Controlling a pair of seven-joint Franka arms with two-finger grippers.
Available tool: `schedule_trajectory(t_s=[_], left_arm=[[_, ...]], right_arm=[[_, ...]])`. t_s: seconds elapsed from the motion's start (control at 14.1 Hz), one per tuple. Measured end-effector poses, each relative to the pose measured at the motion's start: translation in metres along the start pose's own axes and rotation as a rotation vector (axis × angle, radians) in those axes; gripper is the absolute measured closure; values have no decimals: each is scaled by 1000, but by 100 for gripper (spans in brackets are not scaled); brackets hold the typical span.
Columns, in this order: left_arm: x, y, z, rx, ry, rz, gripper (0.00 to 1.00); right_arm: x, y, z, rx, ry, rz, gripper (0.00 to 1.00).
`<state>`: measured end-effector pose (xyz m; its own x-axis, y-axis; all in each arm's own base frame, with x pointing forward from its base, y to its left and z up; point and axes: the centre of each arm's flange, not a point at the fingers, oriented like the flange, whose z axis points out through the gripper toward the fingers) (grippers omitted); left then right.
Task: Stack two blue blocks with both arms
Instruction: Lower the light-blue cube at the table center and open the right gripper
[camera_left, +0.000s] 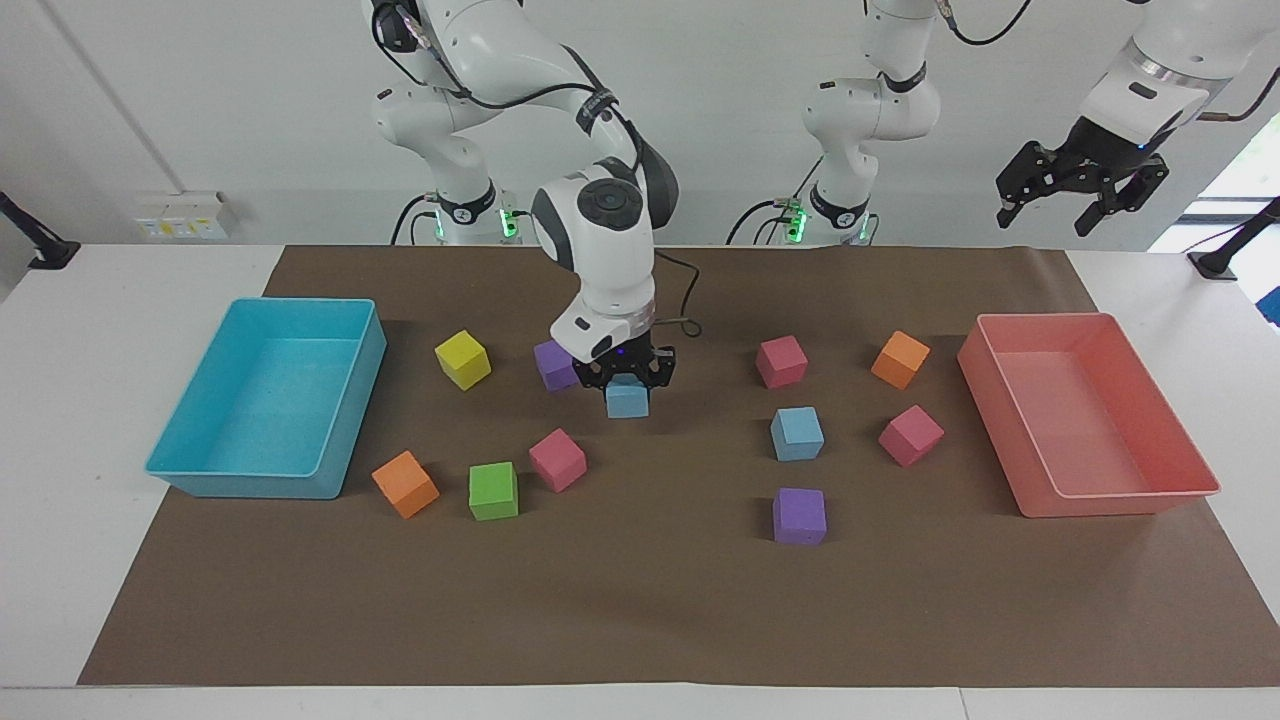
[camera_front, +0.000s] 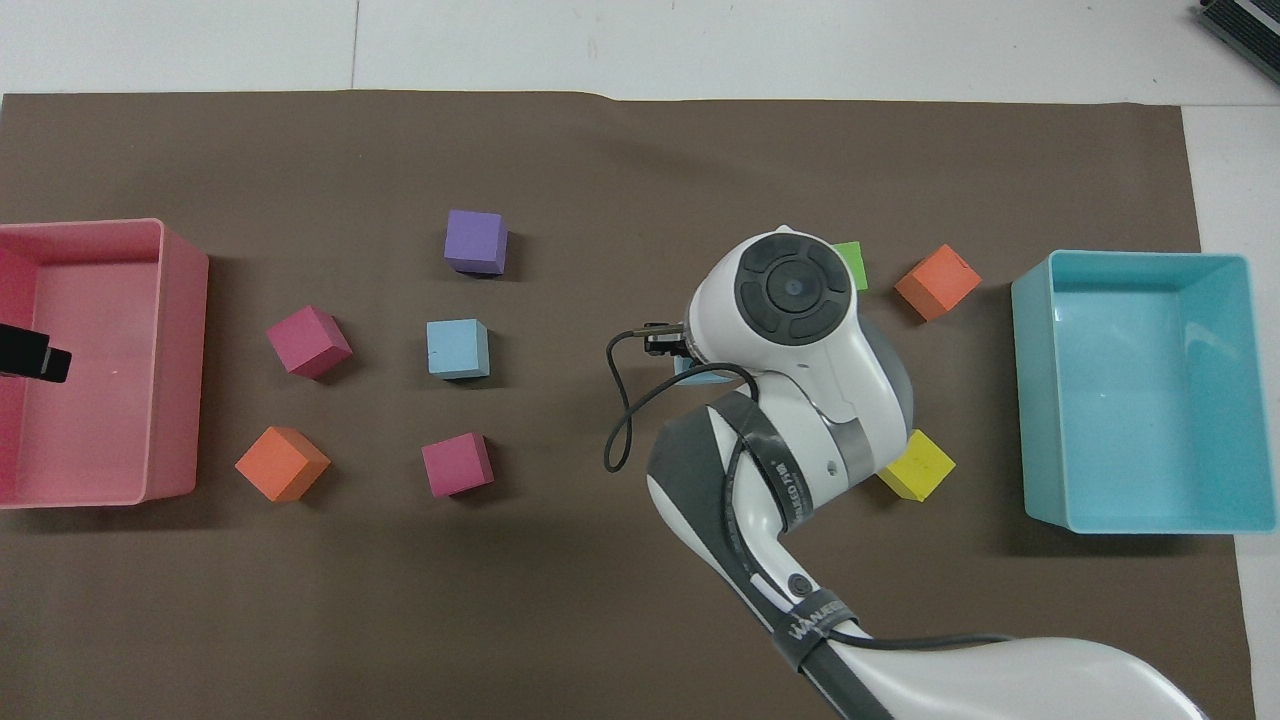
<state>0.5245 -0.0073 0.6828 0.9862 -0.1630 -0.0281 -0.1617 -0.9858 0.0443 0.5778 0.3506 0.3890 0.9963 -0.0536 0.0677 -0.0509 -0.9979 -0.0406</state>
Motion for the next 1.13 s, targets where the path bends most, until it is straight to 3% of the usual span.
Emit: schedule_trajectory(t_s=[1.13], left_arm=[[1, 6, 0, 0, -1, 12, 0]], right_arm=[[-9, -47, 62, 0, -4, -53, 43]])
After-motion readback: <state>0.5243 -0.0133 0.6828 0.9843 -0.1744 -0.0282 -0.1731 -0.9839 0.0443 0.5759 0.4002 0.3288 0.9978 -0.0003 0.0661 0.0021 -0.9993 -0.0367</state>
